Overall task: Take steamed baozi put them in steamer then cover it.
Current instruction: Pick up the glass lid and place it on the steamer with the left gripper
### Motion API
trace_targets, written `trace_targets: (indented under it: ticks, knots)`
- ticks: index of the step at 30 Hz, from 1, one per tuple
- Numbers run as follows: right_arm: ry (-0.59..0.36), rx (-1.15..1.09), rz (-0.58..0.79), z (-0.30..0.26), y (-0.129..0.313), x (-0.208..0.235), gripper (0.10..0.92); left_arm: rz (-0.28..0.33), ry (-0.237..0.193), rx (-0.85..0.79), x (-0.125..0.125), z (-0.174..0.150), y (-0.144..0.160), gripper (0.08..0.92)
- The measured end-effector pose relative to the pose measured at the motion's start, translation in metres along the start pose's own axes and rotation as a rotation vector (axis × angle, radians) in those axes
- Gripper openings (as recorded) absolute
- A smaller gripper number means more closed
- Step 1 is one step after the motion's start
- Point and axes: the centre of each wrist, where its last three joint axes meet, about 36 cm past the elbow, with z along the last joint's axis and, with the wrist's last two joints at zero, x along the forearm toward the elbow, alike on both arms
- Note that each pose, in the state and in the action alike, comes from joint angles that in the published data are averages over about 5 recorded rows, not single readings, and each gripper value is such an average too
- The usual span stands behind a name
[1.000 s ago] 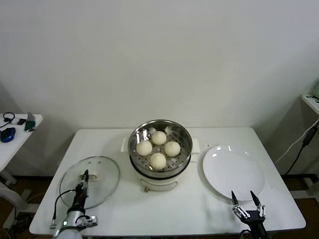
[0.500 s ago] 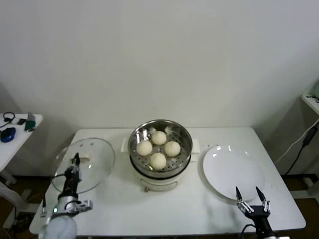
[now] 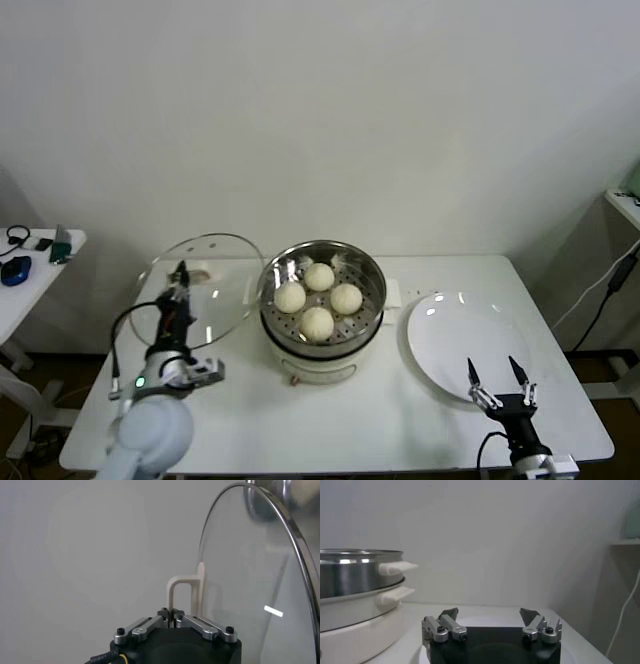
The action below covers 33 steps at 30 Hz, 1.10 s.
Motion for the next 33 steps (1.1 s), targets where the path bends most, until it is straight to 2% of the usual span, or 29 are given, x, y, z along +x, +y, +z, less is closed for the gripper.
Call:
trace_targets:
  ticks: [9,18,24,33]
  knots:
    - [-0.005,0.025,-0.011,0.002,-0.002,-0.005,0.823,0.049,-0.072,0.020,0.008,-0.092,0.003,0.131]
    - [0.025,0.036,-0.026,0.011,-0.008,0.000,0.823,0.058,-0.124,0.004,0.006,-0.163,-0.003,0.131]
    - [0.026,0.038,-0.026,0.012,-0.011,0.002,0.823,0.064,-0.130,-0.017,0.003,-0.194,-0.014,0.131]
    - [0.022,0.030,-0.022,0.014,-0.011,0.002,0.823,0.078,-0.124,-0.065,0.000,-0.214,-0.035,0.131]
